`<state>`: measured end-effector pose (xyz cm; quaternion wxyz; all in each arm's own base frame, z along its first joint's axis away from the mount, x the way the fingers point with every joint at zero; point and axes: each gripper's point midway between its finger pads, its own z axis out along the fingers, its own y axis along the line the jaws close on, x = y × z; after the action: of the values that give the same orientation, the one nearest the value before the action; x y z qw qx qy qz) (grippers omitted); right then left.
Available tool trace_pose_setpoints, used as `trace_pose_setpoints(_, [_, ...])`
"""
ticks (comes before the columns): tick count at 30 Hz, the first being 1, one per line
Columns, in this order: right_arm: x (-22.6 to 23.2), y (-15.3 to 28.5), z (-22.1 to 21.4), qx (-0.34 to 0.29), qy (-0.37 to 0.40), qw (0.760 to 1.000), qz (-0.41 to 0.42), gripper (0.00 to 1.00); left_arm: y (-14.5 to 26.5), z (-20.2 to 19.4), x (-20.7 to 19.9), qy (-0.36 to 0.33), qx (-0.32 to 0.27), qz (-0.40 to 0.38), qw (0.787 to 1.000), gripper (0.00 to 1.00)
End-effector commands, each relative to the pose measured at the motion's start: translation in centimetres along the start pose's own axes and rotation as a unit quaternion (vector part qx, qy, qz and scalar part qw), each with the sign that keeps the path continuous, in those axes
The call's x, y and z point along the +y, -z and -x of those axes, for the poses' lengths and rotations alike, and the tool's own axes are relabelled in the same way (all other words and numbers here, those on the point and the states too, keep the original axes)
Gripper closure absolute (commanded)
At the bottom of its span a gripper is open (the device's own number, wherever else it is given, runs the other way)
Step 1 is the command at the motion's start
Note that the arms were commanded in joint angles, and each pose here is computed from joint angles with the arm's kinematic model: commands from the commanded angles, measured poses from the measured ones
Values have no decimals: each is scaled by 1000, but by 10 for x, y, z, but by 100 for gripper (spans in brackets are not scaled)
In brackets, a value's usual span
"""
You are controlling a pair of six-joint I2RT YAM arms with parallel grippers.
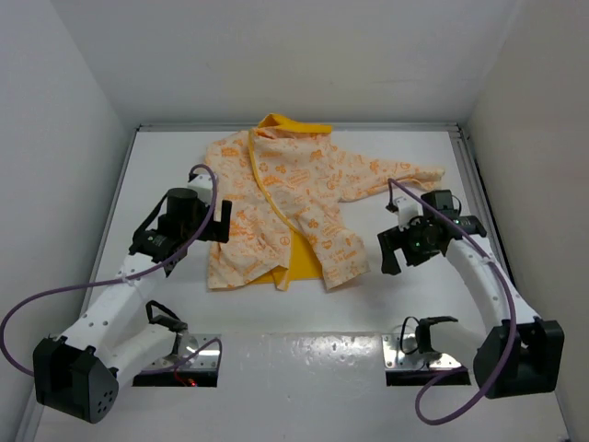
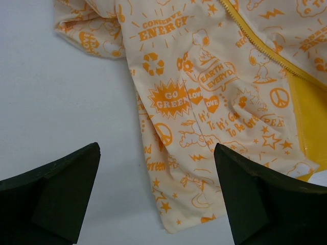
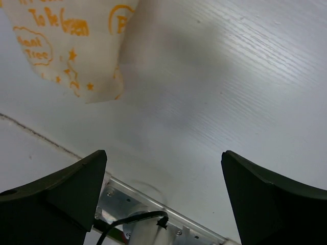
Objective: Zip up the jacket
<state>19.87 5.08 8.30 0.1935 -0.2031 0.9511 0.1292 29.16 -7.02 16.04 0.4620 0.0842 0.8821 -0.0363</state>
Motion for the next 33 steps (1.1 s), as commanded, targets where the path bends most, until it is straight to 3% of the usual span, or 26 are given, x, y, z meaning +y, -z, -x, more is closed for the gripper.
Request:
trace_pose_setpoints(1, [19, 9, 20, -29, 31, 999, 21, 7, 2, 8, -3, 9, -19, -4, 1000, 0])
trace_pose_setpoints(4, [26, 7, 31, -35, 125, 992, -3, 8, 1, 14, 2, 6, -21, 14, 1000, 0])
trace_pose_setpoints(11, [48, -14, 79, 1, 234, 971, -50, 14, -4, 21, 5, 32, -19, 31, 999, 0])
trace_pose_setpoints(13, [67, -25, 82, 15, 252, 966, -58, 7, -3, 25, 5, 44, -24, 35, 998, 0])
trace_pose_setpoints(15, [78, -38, 86, 28, 250, 965, -77, 2, -4, 25, 9, 43, -20, 45, 998, 0])
trace_pose_setpoints(20, [107, -54, 102, 9, 280, 952, -126, 2, -4, 25, 11, 52, -17, 56, 997, 0])
trace_pose_setpoints(24, [112, -70, 111, 16, 309, 933, -183, 7, -6, 23, 14, 59, -13, 60, 996, 0])
trace_pose_setpoints(33, [134, -89, 101, 33, 271, 945, -180, 10, -6, 26, 17, 64, -19, 70, 995, 0])
